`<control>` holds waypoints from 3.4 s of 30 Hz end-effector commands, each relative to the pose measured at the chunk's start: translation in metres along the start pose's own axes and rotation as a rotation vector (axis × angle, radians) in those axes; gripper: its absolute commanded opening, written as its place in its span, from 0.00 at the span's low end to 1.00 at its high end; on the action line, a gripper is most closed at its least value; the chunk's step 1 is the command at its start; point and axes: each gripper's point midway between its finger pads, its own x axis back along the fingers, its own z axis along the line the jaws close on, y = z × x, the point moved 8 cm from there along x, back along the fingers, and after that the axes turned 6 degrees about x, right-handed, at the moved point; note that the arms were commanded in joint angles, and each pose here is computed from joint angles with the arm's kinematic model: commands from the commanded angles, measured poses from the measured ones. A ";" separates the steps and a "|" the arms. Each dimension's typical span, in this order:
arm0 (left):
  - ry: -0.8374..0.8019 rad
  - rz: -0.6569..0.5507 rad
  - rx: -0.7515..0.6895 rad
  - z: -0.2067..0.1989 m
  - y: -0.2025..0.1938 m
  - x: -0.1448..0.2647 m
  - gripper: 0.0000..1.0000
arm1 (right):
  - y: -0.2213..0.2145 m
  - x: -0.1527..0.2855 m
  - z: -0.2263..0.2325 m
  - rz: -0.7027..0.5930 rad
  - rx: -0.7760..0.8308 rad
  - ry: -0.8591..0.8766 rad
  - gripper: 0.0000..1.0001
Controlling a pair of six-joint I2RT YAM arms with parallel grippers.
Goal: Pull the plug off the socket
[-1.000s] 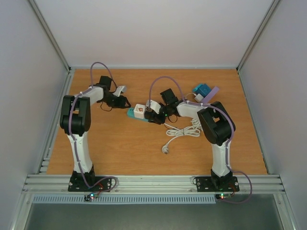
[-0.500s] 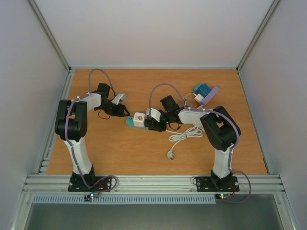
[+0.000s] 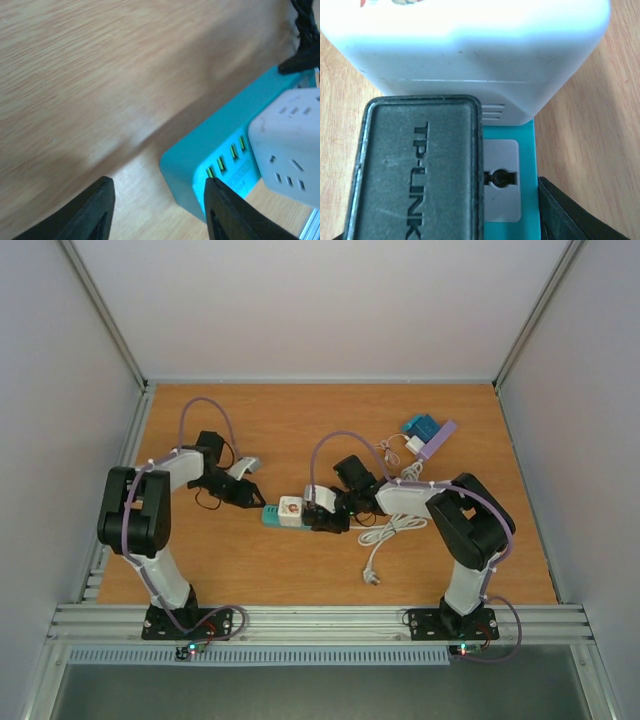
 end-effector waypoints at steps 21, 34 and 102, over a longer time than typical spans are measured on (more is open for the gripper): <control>0.073 -0.487 -0.754 -0.095 0.023 0.109 1.00 | 0.048 0.050 0.010 -0.136 0.019 0.010 0.74; -0.077 -0.283 -1.042 -0.092 0.004 0.062 1.00 | 0.039 0.032 0.006 -0.118 -0.011 0.045 0.54; -0.167 -0.294 -1.268 -0.137 -0.018 0.021 0.24 | -0.003 0.014 0.031 0.003 0.008 0.034 0.13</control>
